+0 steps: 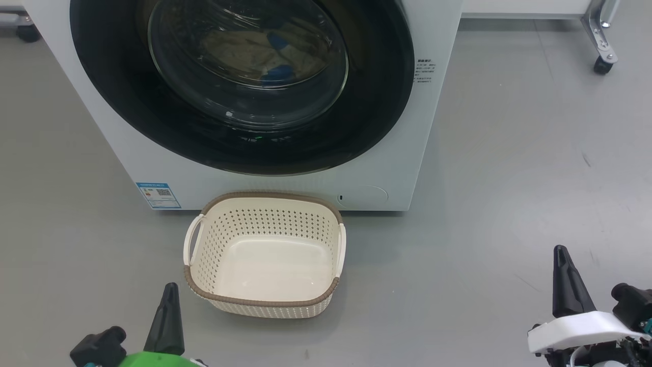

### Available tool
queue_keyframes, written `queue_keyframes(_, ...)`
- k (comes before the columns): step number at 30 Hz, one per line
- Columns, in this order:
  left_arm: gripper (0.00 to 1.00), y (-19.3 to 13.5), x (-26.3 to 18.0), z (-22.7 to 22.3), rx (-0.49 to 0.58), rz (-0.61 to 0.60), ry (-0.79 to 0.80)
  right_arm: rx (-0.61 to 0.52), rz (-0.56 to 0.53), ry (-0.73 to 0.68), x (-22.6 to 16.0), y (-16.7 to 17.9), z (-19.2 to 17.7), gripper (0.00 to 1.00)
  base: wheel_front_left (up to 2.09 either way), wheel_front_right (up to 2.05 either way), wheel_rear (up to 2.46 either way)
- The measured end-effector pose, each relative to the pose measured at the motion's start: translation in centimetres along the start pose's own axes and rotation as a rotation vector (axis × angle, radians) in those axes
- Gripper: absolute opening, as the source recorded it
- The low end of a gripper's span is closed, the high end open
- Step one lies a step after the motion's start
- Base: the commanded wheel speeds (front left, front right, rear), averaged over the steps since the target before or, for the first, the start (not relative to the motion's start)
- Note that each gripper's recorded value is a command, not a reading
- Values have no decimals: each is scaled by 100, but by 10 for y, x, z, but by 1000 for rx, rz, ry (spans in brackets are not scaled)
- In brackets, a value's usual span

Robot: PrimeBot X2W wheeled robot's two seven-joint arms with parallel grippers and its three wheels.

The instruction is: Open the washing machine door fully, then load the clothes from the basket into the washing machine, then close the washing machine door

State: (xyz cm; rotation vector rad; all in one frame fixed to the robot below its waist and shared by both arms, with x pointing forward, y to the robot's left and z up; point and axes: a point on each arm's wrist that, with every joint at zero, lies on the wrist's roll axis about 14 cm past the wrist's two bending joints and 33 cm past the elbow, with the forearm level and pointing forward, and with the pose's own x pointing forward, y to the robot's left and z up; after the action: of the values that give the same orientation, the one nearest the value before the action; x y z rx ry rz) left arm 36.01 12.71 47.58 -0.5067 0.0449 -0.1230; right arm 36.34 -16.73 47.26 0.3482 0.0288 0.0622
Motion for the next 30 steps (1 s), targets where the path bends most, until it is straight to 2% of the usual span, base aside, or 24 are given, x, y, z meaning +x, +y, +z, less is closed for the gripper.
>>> queue_keyframes(6,0,5,1,3,-80,25,-7,109,-33,2,-1,-6,0,0,0,0,0)
queue_keyframes(30,0,24,2,11,-367,93,-8,432,-108,13,-2,-20,1,0,0,0,0)
